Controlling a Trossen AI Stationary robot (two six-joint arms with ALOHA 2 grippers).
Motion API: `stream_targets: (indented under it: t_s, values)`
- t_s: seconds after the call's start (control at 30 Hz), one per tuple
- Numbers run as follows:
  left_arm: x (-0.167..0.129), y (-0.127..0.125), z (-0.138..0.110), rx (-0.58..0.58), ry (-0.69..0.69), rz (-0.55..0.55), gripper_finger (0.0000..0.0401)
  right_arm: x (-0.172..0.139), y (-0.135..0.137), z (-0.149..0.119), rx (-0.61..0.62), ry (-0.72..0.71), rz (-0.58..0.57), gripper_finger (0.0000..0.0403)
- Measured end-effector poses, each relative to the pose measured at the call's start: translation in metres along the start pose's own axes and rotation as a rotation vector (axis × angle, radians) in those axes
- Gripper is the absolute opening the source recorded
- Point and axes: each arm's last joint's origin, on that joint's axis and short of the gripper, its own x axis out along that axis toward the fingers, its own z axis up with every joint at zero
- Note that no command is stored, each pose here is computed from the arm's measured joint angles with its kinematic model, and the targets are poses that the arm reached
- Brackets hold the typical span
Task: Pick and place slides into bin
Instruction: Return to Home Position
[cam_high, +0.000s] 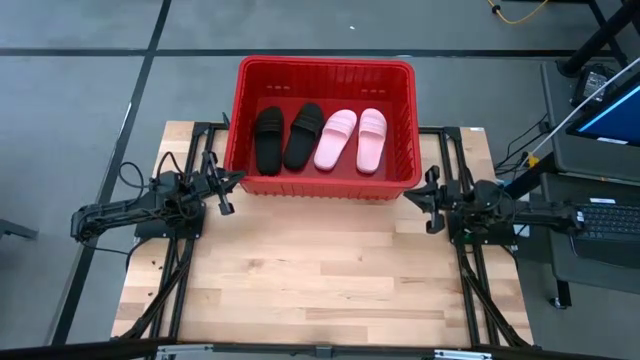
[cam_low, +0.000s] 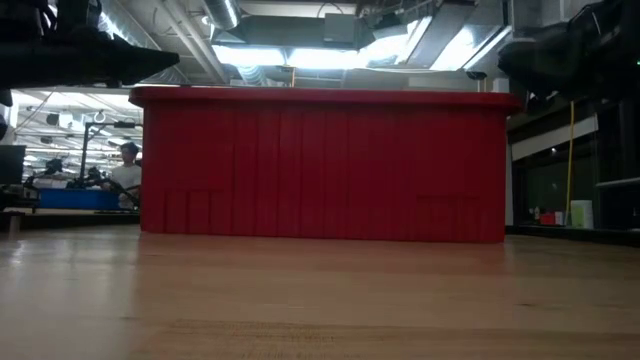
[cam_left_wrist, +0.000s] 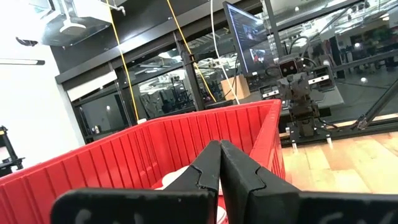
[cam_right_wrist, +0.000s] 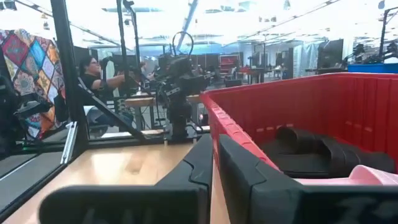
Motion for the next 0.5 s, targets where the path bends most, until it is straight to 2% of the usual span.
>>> stream_targets:
  t_s: [0.13, 0.37, 0.5]
  values:
    - [0.000, 0.000, 0.000, 0.000, 0.000, 0.000, 0.0005, -0.005, 0.000, -0.002, -0.023, 0.014, 0.001, 0.0028]
    - [0.000, 0.000, 0.000, 0.000, 0.000, 0.000, 0.0008, -0.006, -0.001, -0.012, -0.059, 0.124, -0.001, 0.0028]
    - [0.000, 0.000, 0.000, 0.000, 0.000, 0.000, 0.0004, -0.006, -0.001, -0.012, -0.012, 0.123, -0.003, 0.0028]
